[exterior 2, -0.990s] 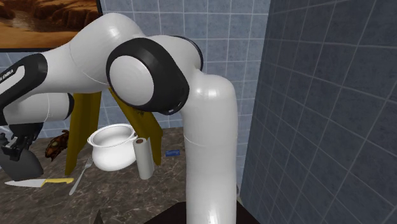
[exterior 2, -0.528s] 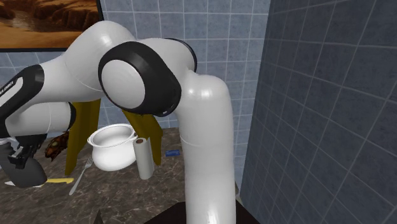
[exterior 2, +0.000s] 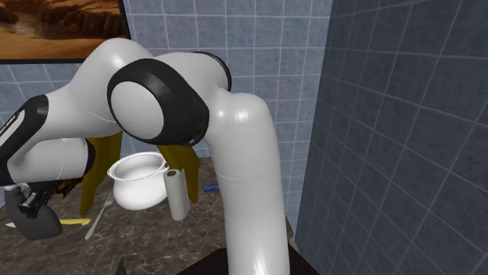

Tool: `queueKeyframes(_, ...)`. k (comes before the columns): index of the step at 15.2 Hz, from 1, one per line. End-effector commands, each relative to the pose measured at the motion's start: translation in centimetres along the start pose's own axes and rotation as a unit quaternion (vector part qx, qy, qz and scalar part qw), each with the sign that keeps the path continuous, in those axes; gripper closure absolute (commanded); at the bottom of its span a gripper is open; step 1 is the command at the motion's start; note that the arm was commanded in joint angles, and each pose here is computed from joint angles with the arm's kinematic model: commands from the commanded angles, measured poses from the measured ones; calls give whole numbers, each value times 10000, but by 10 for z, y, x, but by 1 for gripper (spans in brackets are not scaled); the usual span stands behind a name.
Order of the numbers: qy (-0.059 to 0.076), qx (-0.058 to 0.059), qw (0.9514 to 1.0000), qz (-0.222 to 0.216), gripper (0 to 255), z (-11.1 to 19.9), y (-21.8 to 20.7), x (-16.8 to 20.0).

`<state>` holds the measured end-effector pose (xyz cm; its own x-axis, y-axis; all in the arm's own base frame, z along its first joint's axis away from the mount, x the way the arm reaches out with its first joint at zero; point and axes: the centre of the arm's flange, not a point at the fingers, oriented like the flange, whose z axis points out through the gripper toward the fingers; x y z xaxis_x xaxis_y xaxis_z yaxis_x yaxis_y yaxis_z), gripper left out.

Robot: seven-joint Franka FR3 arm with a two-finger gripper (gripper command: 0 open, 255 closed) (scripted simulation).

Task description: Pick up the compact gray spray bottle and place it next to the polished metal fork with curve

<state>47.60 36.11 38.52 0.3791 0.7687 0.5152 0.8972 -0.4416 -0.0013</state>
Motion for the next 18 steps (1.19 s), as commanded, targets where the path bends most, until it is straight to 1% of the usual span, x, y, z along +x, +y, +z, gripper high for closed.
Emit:
queueKeyframes(1, 3, -2, 10000, -1, 255, 8, 0, -6)
queueKeyframes(14, 3, -2, 10000, -1, 255, 66, 0, -40)
queueKeyframes(18, 3, -2, 10000, -1, 255, 66, 0, -40)
